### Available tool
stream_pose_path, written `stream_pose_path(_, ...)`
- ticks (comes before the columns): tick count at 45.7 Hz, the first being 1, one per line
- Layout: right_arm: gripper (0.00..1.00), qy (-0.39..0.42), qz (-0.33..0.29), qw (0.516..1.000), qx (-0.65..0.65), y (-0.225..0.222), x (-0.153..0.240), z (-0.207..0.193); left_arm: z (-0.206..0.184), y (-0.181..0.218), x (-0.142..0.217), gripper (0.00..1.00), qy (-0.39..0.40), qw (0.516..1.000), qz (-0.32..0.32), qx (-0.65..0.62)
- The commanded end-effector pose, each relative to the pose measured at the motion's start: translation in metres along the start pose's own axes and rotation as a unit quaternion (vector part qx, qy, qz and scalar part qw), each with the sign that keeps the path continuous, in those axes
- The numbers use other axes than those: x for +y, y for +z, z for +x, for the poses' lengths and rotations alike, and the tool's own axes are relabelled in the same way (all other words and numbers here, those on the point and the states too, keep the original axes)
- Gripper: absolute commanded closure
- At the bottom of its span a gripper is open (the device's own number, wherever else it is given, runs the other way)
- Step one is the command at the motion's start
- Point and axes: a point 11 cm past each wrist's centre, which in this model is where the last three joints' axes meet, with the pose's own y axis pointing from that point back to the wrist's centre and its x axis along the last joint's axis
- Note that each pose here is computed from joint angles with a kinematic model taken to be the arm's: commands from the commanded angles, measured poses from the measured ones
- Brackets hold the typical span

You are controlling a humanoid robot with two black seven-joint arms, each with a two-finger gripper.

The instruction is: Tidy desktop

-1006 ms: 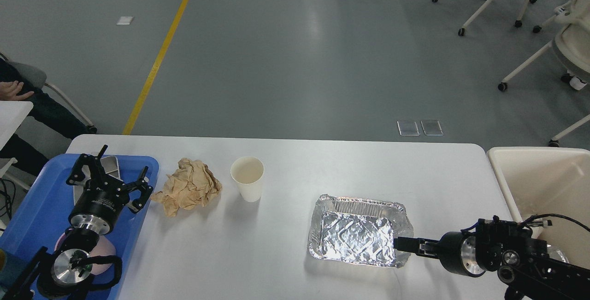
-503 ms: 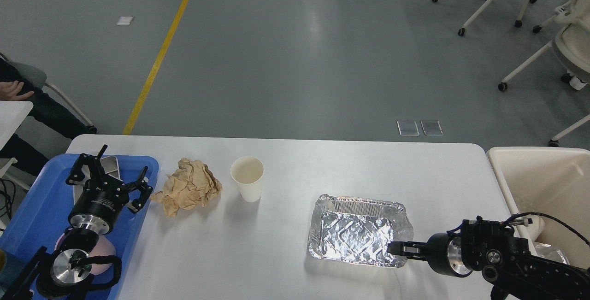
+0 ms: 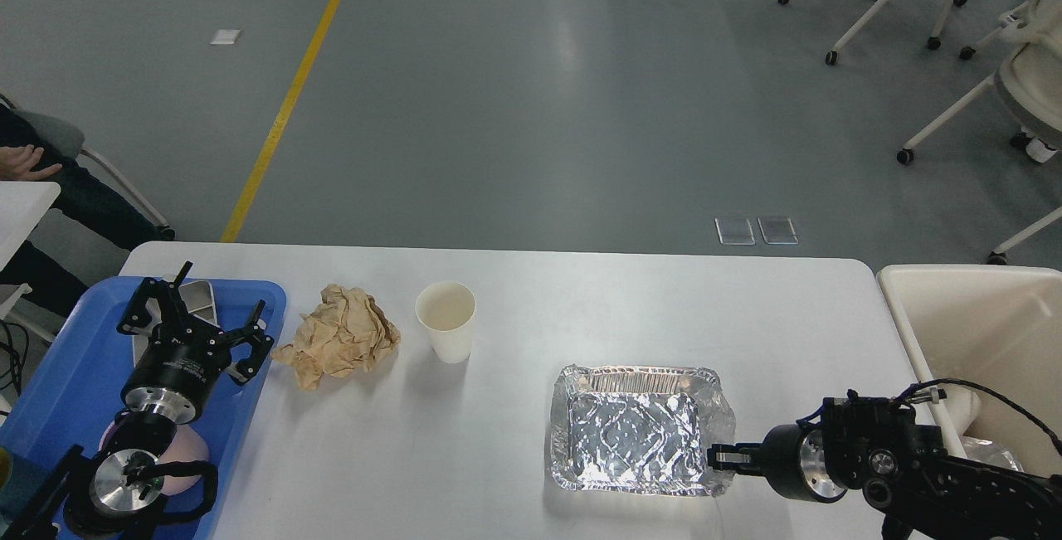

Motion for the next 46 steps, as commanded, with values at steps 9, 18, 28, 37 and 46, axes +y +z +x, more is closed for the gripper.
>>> stream_pose_path(9,1.00,0.013,0.009,1.000,-0.006,-0.003,0.052,0.057,-0.001,0.003,-0.002,0.03,-0.002,1.000,-0.001,-0.004)
stream_pose_path(18,1.00,0.017,0.014,0.999,-0.027,-0.006,0.122,0.111,-0.002,0.003,-0.002,0.03,-0.001,1.000,-0.001,-0.004)
stream_pose_path(28,1.00,0.029,0.007,0.999,0.013,-0.019,0.162,0.144,0.002,0.005,-0.004,0.03,0.022,1.000,-0.005,-0.009)
stream_pose_path(37,1.00,0.018,0.023,0.999,0.017,-0.033,0.140,0.147,-0.003,0.003,-0.009,0.03,0.020,1.000,0.002,-0.016)
stream_pose_path(46,1.00,0.004,0.033,0.999,0.044,-0.071,0.100,0.169,-0.004,0.001,-0.010,0.03,0.023,1.000,0.006,-0.019)
